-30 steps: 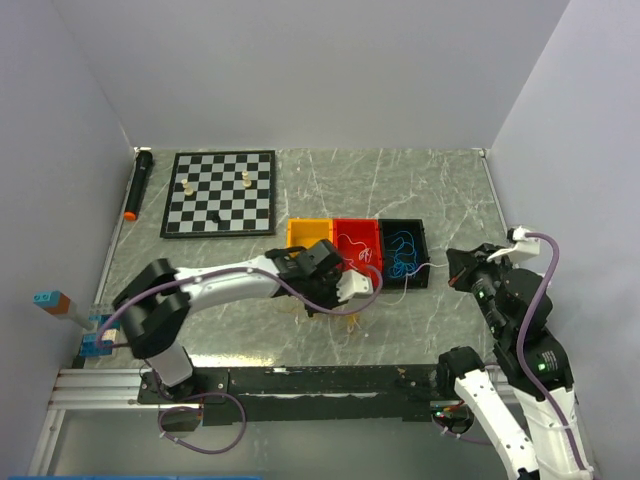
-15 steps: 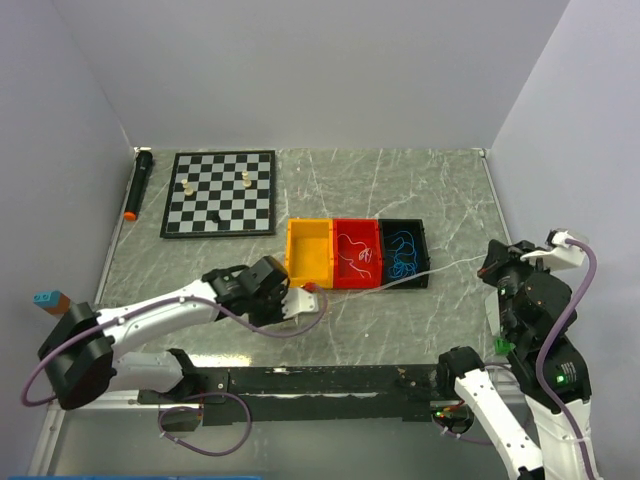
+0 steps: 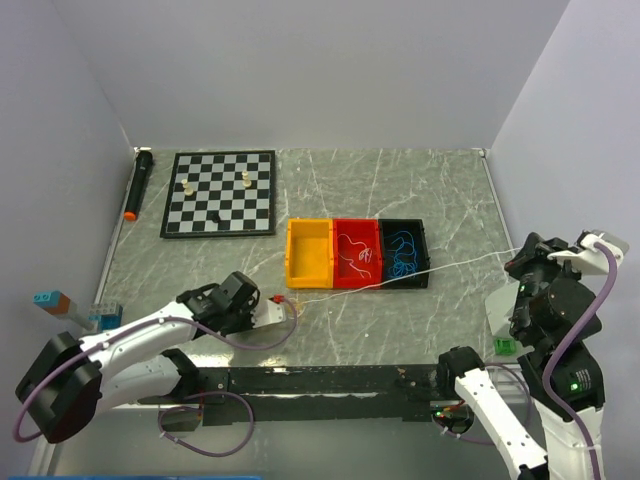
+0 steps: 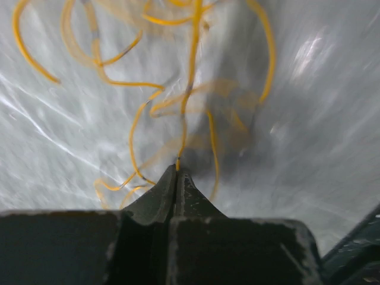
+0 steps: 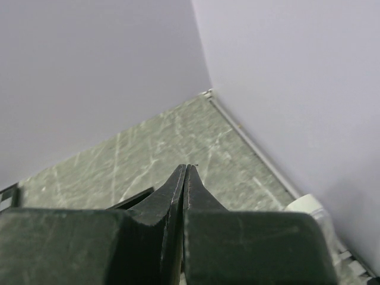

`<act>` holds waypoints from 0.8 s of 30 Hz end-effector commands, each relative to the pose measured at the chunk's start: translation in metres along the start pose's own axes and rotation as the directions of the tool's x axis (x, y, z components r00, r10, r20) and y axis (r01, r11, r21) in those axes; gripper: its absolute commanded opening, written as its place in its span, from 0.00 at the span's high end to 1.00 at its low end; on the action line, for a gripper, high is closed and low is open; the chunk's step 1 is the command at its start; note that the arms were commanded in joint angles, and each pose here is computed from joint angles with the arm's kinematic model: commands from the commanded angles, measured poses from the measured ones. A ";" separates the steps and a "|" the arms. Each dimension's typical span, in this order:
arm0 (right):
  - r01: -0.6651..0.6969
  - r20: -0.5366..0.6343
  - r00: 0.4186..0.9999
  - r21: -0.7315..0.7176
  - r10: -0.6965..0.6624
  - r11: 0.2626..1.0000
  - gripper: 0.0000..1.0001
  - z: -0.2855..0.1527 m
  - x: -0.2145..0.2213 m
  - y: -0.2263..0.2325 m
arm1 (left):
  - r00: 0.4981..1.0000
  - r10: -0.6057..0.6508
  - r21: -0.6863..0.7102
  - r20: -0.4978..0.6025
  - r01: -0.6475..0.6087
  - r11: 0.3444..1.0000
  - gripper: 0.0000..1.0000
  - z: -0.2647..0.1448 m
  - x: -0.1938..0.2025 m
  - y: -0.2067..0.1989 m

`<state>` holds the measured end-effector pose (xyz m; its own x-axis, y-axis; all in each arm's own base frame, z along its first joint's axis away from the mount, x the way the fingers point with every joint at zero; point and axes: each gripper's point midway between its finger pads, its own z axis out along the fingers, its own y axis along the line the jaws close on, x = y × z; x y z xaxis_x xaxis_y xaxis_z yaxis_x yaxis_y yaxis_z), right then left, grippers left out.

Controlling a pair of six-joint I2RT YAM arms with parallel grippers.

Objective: Untangle the cables

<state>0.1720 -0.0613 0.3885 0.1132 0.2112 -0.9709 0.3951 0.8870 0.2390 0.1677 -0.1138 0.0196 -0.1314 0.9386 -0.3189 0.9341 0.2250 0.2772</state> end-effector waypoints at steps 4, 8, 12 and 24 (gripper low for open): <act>-0.020 0.168 0.986 0.126 -0.002 0.992 1.00 -0.012 -0.060 -0.029 | 0.989 0.026 -0.109 -0.148 -0.042 0.993 0.99 0.009 0.055 0.011; 0.006 0.231 0.972 0.186 -0.050 0.983 1.00 -0.016 -0.085 -0.039 | 0.980 0.001 -0.152 -0.199 -0.032 0.988 0.99 0.011 0.074 0.018; 0.003 0.310 0.947 0.249 -0.083 0.969 1.00 -0.021 -0.113 -0.048 | 0.978 -0.015 -0.170 -0.206 -0.021 0.985 0.99 0.011 0.080 0.022; -0.060 -0.203 0.979 -0.181 0.022 0.982 1.00 -0.002 0.045 0.043 | 0.997 -0.070 -0.156 -0.022 0.066 0.986 0.99 -0.022 0.024 0.044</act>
<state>0.1627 -0.0753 0.4460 0.2479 0.1638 -0.9548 0.4216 0.8691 0.2586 0.2017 -0.0617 0.0199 -0.1983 0.9488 -0.2459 0.8442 0.2928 0.4491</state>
